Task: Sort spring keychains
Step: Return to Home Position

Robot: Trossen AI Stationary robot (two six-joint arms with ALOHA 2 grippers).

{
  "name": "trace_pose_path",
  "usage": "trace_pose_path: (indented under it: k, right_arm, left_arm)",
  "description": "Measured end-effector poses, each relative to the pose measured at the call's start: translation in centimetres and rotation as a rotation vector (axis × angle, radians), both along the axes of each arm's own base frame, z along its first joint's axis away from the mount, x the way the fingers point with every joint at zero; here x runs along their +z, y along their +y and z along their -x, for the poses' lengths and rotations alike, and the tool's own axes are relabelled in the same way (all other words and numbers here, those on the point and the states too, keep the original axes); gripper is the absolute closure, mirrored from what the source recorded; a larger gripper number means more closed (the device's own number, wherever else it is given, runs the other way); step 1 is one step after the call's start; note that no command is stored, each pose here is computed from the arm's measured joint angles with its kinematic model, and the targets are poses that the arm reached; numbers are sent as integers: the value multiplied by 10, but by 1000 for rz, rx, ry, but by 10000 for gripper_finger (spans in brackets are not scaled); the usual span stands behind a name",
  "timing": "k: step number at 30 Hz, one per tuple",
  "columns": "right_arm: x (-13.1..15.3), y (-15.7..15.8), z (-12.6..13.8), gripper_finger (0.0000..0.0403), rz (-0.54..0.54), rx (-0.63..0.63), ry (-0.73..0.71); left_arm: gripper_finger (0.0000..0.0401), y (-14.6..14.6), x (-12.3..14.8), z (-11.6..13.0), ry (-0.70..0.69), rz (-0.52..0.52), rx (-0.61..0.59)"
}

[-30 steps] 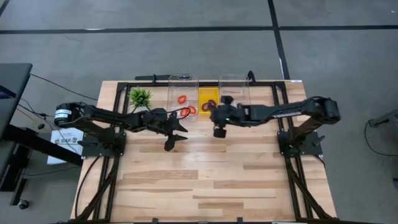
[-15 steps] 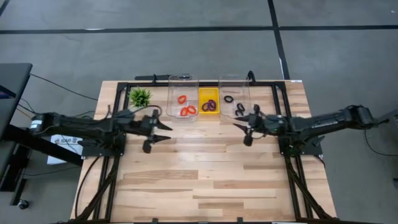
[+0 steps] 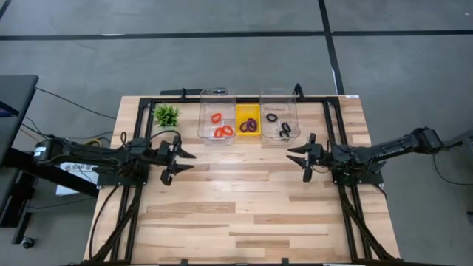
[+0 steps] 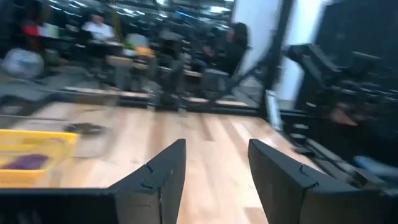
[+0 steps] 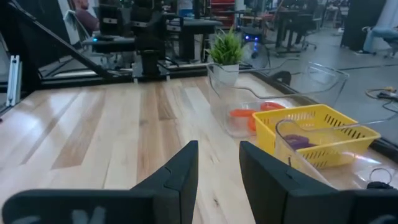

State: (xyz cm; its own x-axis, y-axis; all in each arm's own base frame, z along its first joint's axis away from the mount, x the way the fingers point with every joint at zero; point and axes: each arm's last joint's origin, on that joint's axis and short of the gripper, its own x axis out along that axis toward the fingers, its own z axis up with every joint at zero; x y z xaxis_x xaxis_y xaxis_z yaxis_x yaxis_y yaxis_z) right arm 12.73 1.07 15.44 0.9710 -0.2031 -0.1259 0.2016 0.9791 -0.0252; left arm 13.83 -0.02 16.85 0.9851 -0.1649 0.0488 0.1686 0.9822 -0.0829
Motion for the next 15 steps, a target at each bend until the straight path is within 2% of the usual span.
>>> trace_pose_path:
  k: [5, 15]
  right_arm:
    - [1, 0, 0, 294, -4, 0, -7]
    - [6, 2, 2, 294, 9, 18, -51]
  left_arm:
    - [229, -9, -1, -1, 8, -18, -83]
    - [229, -6, 0, -1, -8, -18, 64]
